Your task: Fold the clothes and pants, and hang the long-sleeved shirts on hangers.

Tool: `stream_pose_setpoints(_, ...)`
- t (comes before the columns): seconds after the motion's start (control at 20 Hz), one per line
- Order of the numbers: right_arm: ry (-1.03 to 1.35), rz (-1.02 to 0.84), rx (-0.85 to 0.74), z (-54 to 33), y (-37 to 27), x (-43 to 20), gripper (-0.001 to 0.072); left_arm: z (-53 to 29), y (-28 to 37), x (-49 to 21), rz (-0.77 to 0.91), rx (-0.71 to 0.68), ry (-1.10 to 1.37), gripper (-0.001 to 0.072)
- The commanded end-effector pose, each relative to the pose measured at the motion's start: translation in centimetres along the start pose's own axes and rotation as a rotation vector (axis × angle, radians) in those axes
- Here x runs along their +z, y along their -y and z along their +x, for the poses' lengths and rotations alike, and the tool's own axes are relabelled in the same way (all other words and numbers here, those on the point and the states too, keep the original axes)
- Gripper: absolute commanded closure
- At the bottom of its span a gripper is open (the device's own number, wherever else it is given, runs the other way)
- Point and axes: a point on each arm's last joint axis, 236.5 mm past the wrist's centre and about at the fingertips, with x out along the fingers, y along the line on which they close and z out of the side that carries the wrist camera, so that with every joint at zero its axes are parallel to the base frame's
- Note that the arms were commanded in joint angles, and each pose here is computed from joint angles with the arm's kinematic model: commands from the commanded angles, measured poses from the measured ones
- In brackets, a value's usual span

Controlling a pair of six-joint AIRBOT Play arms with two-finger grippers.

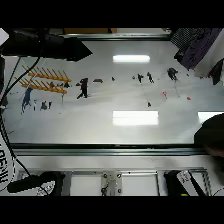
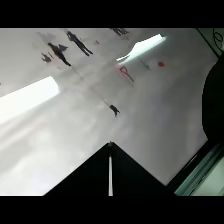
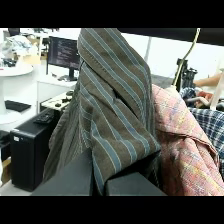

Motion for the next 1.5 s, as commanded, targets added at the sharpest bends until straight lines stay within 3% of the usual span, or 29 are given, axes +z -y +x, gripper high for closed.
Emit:
stream_pose_setpoints(0.0,-0.042,0.005,-0.037,1.7,1.3,-1.8,0.0701,0.0,0.1,-0.3,0.003,-0.002,-0.011,0.0692)
stream_pose_setpoints(0.65,-0.331,0.105,-0.169,1.7,5.7,-9.7,0.0701,0.0,0.1,-0.3,0.002,-0.002,-0.014,0.0693)
stream_pose_setpoints(1.05,-0.341,0.182,-0.324,-2.2,10.3,-9.0,0.0701,0.0,0.1,-0.3,0.003,-0.002,-0.014,0.0693)
stream_pose_setpoints(1.3,-0.279,0.184,-0.321,-2.9,10.3,-7.1,0.0682,0.1,0.0,-0.4,0.002,-0.002,-0.016,0.0693)
stream_pose_setpoints(1.35,-0.259,0.201,-0.297,-2.7,9.7,-6.6,0.0617,0.1,0.0,-0.4,0.002,-0.002,-0.016,0.0693)
stream_pose_setpoints(1.45,-0.206,0.238,-0.245,-2.5,8.6,-5.2,0.0158,0.1,0.0,-0.4,0.002,-0.002,-0.017,0.0692)
